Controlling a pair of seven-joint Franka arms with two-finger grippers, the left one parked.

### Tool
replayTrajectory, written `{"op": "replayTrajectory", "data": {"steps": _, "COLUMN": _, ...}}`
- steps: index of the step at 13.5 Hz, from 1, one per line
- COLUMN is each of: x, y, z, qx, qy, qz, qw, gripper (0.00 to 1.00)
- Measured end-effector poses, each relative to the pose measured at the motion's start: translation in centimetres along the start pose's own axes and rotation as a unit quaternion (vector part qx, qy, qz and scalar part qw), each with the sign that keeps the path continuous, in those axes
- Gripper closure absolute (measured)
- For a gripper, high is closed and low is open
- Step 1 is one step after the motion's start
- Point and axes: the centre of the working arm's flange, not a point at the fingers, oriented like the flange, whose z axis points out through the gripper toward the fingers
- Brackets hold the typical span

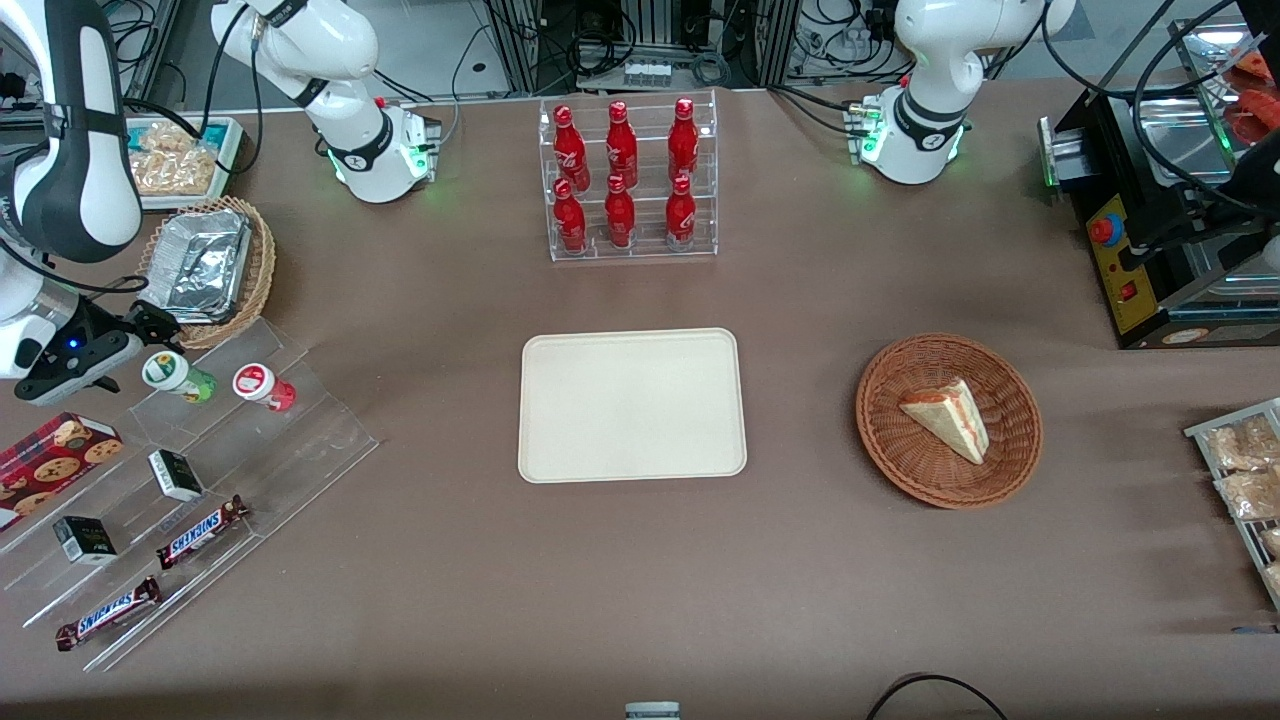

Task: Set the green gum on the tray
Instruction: 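Lower the open right gripper around the green gum bottle and close it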

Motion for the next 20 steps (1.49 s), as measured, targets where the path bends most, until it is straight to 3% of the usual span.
{"op": "replayTrajectory", "data": {"steps": 17, "x": -0.6, "y": -0.3, "z": 3.4, "qx": 0.001, "qy": 0.001, "qz": -0.007, "qw": 1.0000, "gripper": 0.00}}
{"op": "replayTrajectory", "data": {"steps": 19, "x": -0.6, "y": -0.3, "z": 3.4, "qx": 0.001, "qy": 0.001, "qz": -0.007, "qw": 1.0000, "gripper": 0.04}}
{"op": "replayTrajectory", "data": {"steps": 20, "x": -0.6, "y": -0.3, "z": 3.4, "qx": 0.001, "qy": 0.001, "qz": -0.007, "qw": 1.0000, "gripper": 0.11}}
